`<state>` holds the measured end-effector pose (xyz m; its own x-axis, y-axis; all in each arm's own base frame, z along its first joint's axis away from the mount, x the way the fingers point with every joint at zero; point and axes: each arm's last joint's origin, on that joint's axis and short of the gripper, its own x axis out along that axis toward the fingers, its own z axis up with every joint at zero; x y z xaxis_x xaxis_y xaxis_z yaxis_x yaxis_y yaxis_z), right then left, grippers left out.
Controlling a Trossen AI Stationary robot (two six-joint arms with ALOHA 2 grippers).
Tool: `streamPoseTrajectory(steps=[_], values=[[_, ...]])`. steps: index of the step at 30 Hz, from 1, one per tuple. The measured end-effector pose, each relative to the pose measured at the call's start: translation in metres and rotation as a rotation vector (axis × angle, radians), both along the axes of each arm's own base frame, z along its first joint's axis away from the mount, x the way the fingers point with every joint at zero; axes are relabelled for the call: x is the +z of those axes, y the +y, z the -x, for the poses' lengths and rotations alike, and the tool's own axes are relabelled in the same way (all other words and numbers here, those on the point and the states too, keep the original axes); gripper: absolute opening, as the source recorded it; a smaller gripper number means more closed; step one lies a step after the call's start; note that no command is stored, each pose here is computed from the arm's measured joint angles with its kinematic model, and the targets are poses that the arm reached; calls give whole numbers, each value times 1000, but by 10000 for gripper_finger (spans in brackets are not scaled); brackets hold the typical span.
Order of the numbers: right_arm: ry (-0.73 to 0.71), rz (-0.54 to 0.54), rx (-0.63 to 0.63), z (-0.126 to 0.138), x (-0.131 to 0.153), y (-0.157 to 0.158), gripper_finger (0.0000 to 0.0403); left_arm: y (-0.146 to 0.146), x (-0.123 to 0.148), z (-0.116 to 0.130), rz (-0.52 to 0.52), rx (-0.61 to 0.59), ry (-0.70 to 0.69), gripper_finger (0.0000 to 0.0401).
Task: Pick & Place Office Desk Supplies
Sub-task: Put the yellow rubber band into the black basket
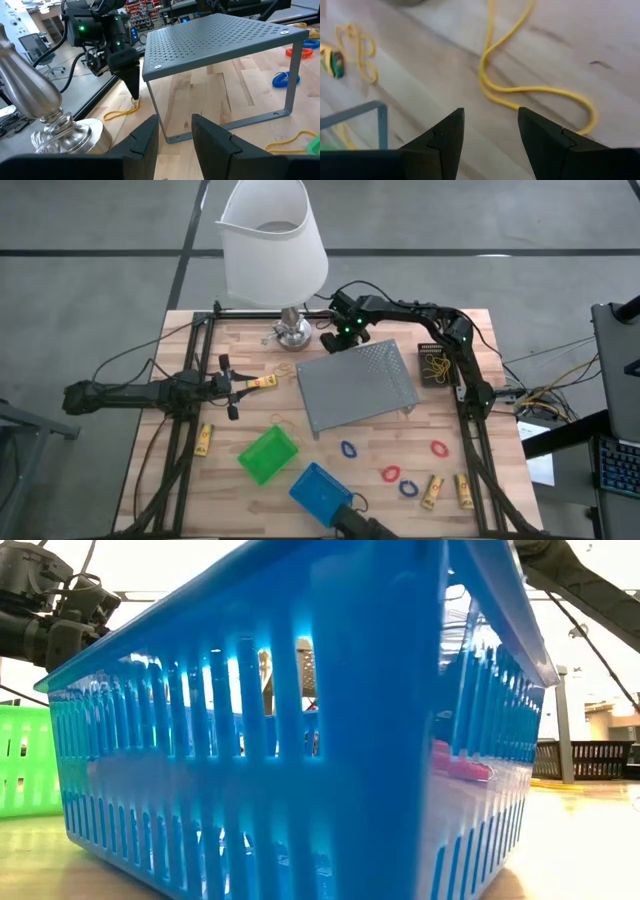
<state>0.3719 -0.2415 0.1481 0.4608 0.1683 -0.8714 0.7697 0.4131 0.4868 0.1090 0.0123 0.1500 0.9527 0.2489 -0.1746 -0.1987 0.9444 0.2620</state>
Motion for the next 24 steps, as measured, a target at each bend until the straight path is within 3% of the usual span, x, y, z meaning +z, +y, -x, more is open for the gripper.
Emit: streamPoseTrajectory(steps=[10,24], values=[[5,-2,-68,13,0,-19,183,0,0,0,0,0,0,118],[186,55,-101,22,5,-18,182,0,0,0,0,0,1,118]])
